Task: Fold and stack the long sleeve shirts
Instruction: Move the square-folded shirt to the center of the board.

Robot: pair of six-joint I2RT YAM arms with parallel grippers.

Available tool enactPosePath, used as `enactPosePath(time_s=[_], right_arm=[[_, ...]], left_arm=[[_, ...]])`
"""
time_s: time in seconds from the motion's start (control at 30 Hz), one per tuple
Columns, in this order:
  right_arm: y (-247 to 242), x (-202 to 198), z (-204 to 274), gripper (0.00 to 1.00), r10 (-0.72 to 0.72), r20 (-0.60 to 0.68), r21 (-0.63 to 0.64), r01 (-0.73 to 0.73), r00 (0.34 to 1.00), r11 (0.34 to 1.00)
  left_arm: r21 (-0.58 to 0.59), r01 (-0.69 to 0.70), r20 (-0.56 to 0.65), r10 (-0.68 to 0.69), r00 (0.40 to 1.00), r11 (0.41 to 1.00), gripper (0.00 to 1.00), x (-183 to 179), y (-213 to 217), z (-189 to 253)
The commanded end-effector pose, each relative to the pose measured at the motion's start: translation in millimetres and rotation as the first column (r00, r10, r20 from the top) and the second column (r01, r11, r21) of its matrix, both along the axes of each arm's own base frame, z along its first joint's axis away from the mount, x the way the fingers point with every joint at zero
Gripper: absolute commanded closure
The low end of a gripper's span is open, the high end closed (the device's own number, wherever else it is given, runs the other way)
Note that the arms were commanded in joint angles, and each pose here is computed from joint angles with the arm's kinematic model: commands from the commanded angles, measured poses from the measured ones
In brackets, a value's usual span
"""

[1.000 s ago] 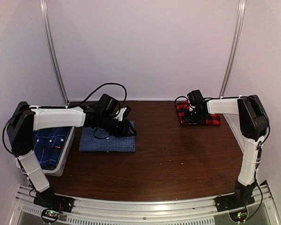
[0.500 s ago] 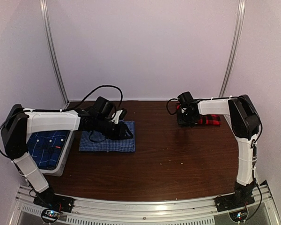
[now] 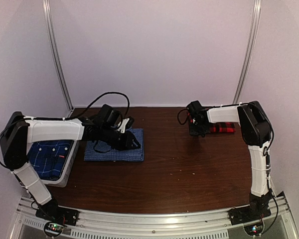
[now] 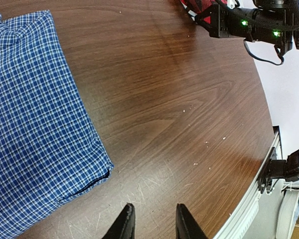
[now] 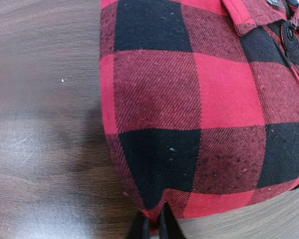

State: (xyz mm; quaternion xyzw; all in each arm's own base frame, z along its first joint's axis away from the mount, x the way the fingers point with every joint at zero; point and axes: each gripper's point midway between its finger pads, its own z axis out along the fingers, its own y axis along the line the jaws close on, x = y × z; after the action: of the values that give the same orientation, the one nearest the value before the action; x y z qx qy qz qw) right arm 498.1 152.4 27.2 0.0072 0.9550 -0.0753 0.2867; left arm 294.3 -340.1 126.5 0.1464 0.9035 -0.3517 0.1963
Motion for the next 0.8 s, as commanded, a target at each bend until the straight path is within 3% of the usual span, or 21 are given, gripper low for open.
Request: enactPosePath(time_s=[0.0,0.4,0.6,0.77], right_arm=[[9.4,-16.6,6.7,0.99,0.034,-0.04,-0.019,-0.034,0.999,0.999],[113.3,-140.3,0.4,1.0,0.243,-0.171,0.301,-0.184,0.955,0.936],[180.0,-190.6,15.8,1.0,0.312,-0.148,0.542,-0.188,0.938,0.819],[212.0,-201.9,21.4,1.0,0.317,-0.119,0.626,-0.177,0.941,0.76]], left_arm=[[-0.038,0.009,0.064,-0.007,0.998,0.999,0.71,0.1,-0.3,19.3],[-0.07,-0.008,0.103,0.015,0.995,0.998,0.71,-1.7,10.0,31.6],[-0.076,-0.021,0.112,0.03,0.993,0.997,0.71,-2.8,14.8,34.1],[-0.083,-0.031,0.103,0.04,0.994,0.996,0.71,-4.2,16.6,31.5]])
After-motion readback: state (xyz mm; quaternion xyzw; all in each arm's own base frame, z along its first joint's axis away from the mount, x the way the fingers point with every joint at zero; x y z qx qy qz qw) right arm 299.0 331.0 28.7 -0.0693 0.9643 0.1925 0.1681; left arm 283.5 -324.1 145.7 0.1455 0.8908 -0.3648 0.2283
